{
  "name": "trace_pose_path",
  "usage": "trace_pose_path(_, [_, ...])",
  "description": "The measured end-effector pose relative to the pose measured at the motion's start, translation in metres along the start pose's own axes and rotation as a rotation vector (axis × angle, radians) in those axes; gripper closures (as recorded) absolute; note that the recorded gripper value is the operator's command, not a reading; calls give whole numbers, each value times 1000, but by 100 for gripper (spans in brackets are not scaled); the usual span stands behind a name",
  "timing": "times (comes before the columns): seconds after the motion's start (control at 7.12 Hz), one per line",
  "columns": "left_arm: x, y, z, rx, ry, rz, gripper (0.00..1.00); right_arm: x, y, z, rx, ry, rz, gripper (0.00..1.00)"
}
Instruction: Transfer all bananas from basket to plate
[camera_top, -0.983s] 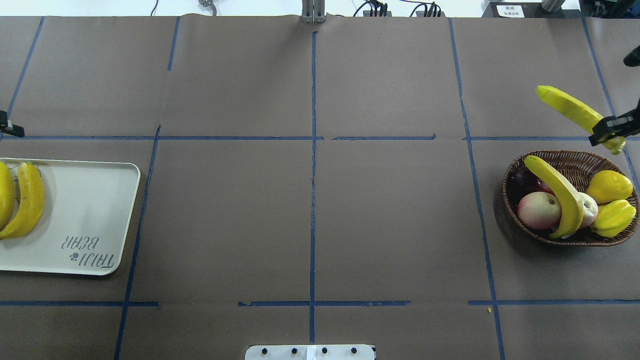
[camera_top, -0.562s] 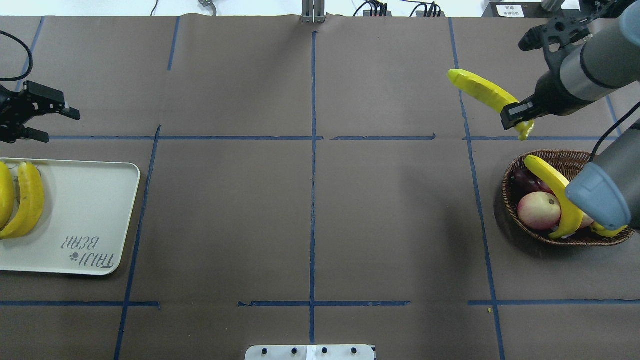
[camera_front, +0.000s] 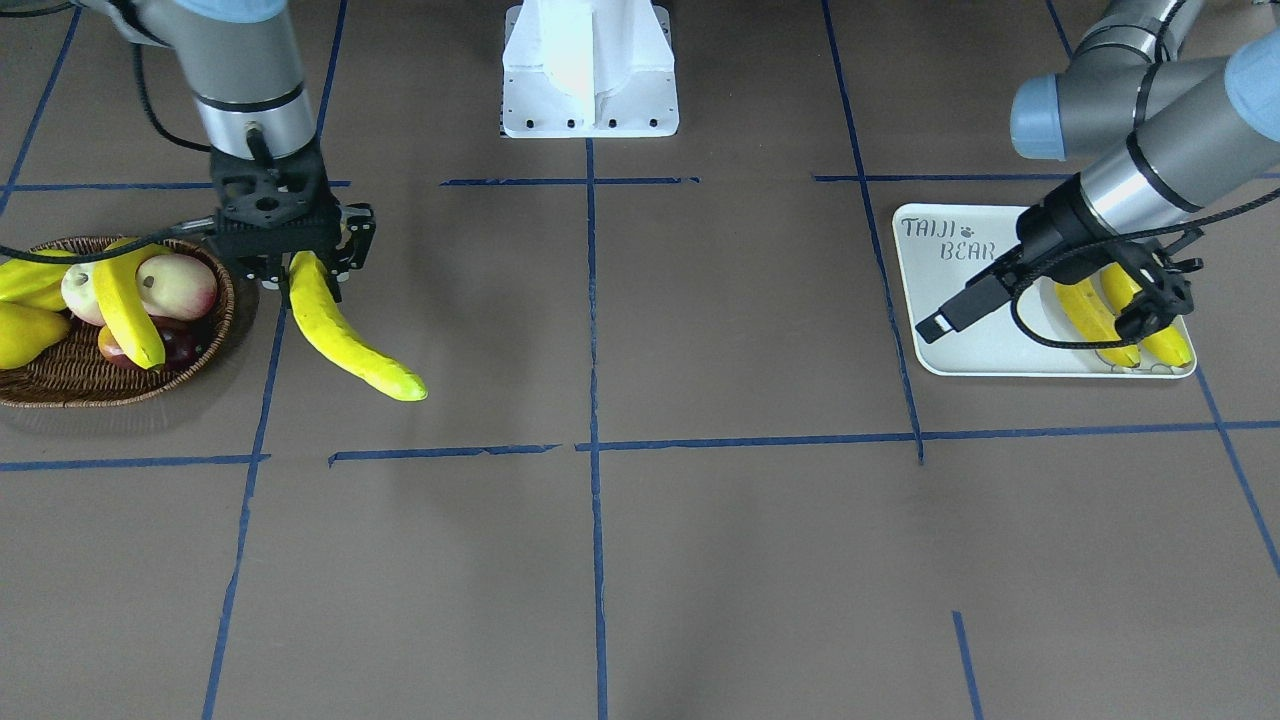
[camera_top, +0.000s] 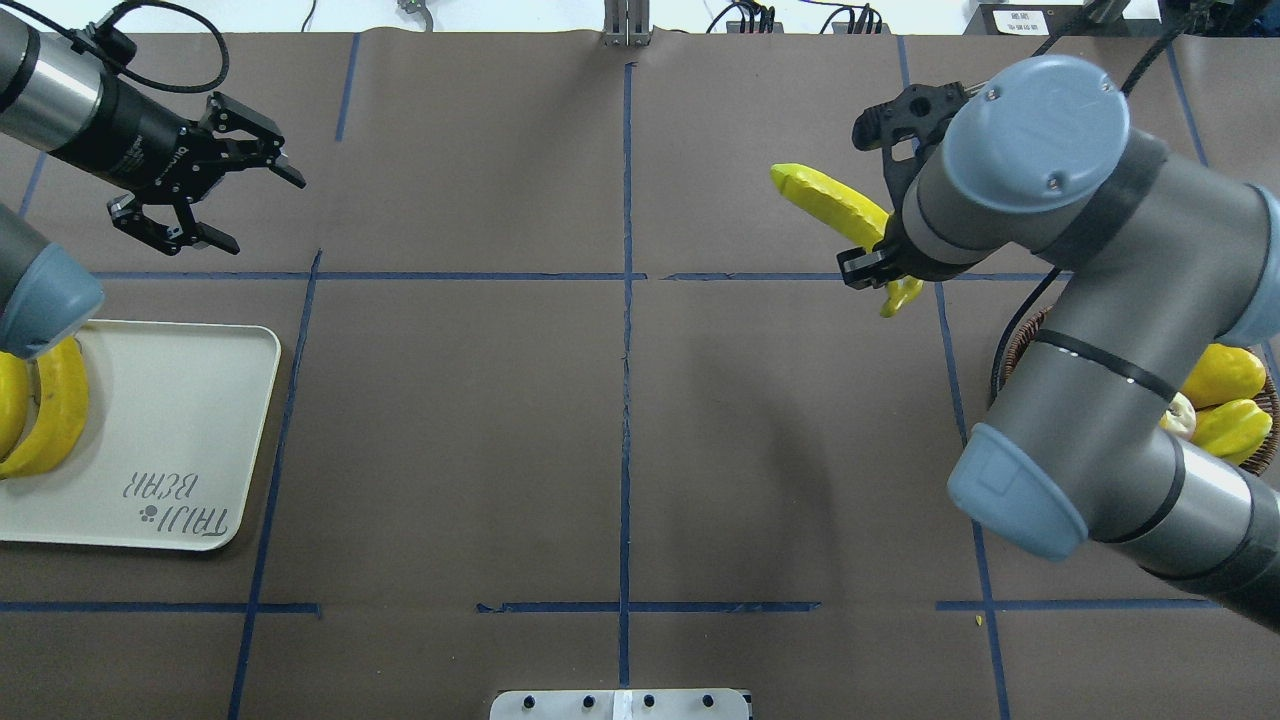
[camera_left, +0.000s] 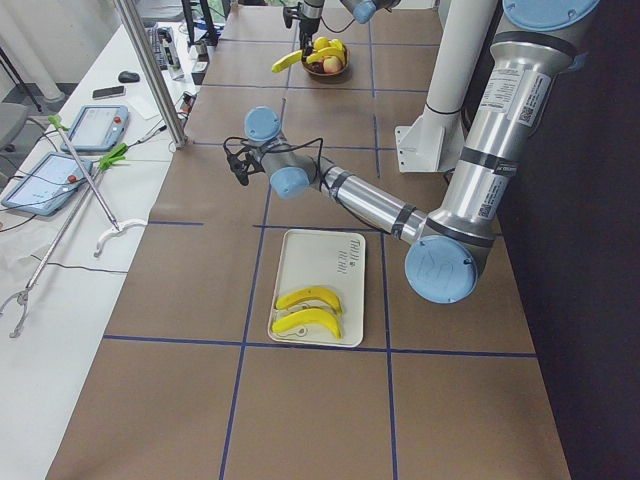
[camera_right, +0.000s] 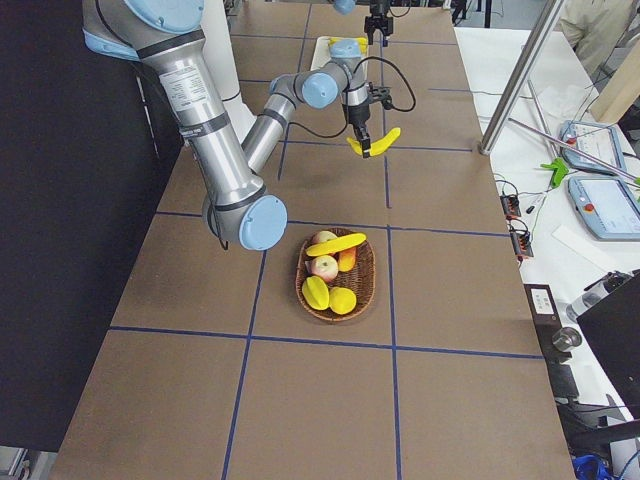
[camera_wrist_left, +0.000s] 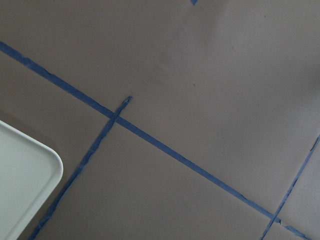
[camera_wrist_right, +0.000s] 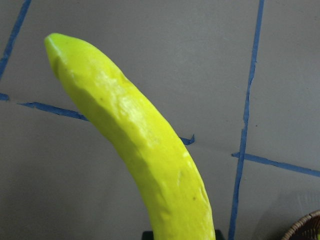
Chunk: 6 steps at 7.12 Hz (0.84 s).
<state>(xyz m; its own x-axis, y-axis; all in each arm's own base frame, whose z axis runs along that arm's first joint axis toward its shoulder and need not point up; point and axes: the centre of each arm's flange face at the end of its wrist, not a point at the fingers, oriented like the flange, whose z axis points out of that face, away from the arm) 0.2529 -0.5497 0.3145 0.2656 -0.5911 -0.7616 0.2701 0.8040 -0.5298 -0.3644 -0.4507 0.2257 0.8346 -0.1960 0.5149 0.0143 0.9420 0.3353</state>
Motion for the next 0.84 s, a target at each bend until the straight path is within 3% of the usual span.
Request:
trace_pose_path(0.42, [77,55,12,-37,-56,-61,1,-100,31,-11,74,92,-2,100])
trace_pose_path(0.84, [134,120,41,-24,-115,-73,1,-177,52,-19,153,164,-37,100])
